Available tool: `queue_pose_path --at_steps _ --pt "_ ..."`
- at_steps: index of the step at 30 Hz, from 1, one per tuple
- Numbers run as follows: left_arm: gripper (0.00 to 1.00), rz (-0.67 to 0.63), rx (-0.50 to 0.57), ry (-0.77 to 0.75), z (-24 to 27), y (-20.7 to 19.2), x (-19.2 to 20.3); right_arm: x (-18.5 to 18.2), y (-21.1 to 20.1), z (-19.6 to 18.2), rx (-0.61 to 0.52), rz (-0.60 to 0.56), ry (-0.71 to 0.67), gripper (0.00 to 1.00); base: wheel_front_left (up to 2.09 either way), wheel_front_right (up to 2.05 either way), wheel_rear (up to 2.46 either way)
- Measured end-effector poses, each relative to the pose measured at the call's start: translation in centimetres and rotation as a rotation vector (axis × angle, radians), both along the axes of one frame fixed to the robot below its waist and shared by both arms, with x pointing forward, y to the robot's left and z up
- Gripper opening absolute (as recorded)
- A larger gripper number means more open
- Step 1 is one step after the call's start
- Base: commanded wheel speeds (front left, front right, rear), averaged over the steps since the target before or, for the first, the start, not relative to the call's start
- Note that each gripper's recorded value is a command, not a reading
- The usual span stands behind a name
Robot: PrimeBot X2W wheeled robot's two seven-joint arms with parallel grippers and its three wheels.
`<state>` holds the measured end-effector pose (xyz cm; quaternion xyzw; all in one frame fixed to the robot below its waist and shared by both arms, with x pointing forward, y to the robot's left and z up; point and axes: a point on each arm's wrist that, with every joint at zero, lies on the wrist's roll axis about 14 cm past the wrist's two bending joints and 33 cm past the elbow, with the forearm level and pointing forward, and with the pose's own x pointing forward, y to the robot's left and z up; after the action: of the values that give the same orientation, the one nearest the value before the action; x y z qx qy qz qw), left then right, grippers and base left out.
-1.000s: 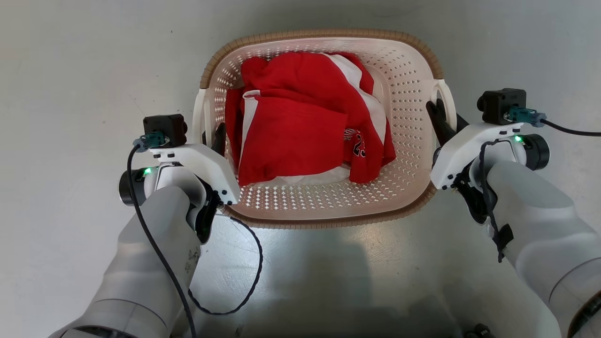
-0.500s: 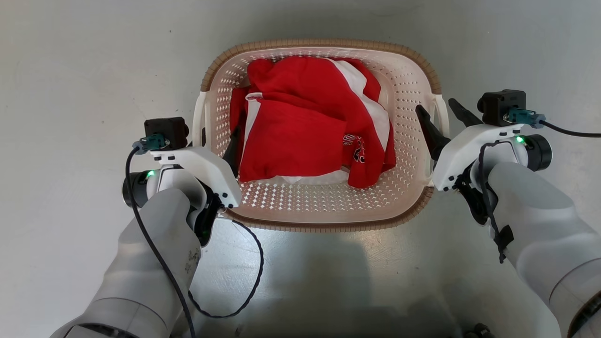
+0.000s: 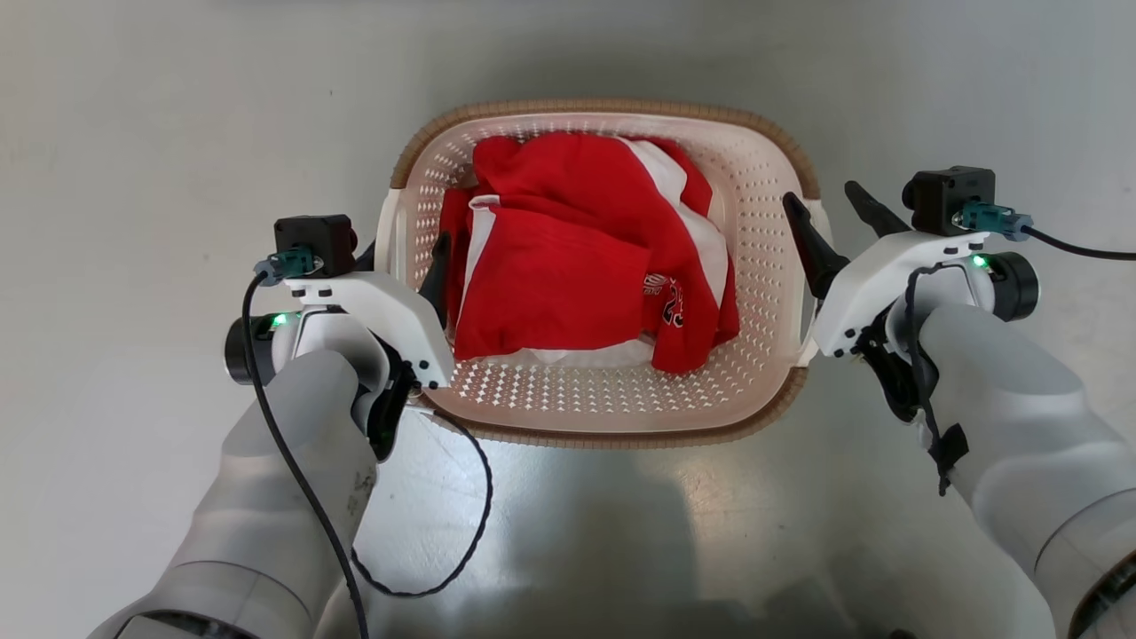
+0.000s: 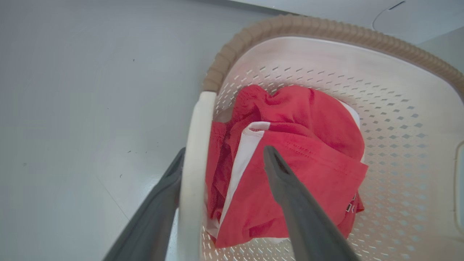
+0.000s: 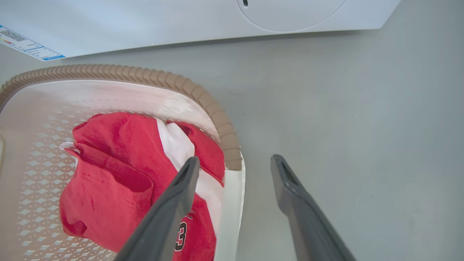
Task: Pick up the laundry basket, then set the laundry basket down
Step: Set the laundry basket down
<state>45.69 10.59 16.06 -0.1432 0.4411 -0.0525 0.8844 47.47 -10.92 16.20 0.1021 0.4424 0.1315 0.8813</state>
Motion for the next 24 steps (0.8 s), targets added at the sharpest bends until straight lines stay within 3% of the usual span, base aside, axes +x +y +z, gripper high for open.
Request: queue_pose_path --at_steps 7,15,24 --pt "1.0 -0.015 0.03 -0.069 2.6 0.4 1.1 -0.3 0.1 2.7 0.03 -0.034 -0.04 1.0 0.0 0.0 0.0" --pt "1.0 -0.015 0.095 -0.075 4.9 2.2 -1.0 -1.1 -0.5 6.8 0.046 -0.074 -0.103 1.0 0.0 0.0 0.0" --pt "1.0 -0.027 0.076 -0.27 12.2 1.8 -1.5 -2.3 -1.1 14.5 0.082 -0.11 -0.272 1.0 0.0 0.0 0.0"
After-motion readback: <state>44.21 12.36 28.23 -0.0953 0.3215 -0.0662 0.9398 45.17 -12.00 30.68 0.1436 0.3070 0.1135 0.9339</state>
